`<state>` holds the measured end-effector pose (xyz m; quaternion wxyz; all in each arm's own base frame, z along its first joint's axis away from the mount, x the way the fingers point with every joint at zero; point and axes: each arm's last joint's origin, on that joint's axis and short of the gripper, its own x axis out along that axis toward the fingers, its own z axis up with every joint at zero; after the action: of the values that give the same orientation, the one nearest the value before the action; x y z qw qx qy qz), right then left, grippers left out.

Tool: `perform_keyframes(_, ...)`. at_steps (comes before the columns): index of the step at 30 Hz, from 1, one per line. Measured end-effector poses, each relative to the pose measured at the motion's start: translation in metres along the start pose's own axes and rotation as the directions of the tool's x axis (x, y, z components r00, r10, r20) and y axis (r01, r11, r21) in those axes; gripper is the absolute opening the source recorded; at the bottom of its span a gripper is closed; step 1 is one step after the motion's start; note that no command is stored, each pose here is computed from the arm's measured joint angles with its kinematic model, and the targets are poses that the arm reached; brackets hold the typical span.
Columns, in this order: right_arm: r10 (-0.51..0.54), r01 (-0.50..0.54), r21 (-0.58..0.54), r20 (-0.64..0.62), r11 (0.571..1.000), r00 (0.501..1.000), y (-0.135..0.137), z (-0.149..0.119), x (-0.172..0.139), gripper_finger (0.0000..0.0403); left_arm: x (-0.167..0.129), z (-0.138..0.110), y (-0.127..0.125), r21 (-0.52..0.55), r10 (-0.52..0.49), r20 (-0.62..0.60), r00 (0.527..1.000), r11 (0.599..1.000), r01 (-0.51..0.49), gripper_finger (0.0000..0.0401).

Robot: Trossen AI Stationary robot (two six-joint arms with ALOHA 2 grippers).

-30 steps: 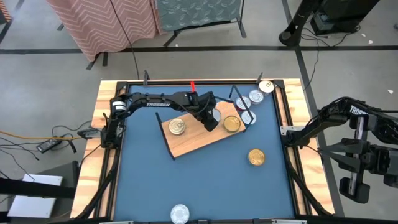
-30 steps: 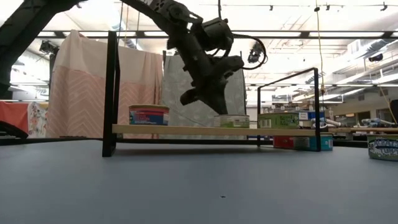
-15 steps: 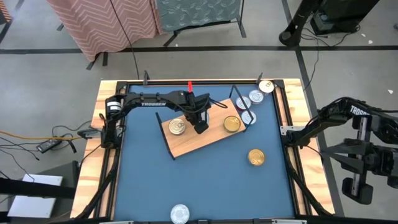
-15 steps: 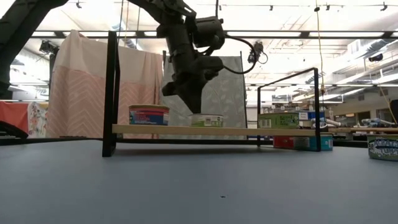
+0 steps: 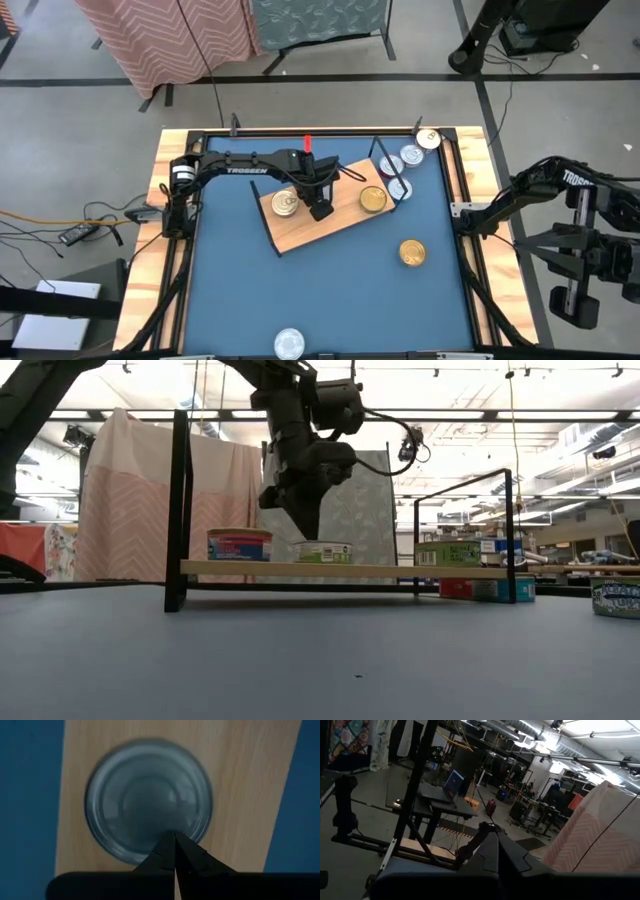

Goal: Stack canned seafood by type on shelf
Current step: Adjust the tuna cans on the shelf

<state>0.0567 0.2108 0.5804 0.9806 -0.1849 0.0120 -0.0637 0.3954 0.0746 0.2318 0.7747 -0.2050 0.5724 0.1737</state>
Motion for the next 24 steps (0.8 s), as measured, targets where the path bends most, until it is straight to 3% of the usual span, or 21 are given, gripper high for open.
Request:
perform_keyframes(10,0.0,0.0,-0.004,0.0,1.0,1.0,0.0,0.0,0.0,0.0005,-0.038,0.014,-0.001,0.024,-0.003,0.131,0.991,1.0,0.0,0.0003)
perform_keyframes(13,0.0,0.0,-0.009,0.0,1.0,1.0,0.0,0.0,0.0,0.0005,-0.046,0.026,-0.009,0.053,-0.095,0.234,0.968,0.995,0.085,0.0003)
perform_keyframes(16,0.0,0.0,-0.019,0.0,1.0,1.0,0.0,0.0,0.0,0.0005,-0.048,0.04,-0.025,0.084,-0.216,0.38,0.899,0.976,0.198,0.0003)
perform_keyframes(19,0.0,0.0,-0.018,0.0,1.0,1.0,0.0,0.0,0.0,0.0005,-0.04,0.05,-0.036,0.093,-0.272,0.456,0.848,0.962,0.258,0.0003)
perform_keyframes(24,-0.001,0.001,-0.006,-0.001,1.0,1.0,0.0,0.0,0.0,0.0005,0.003,0.055,-0.043,0.064,-0.293,0.403,0.867,0.954,0.292,0.0003)
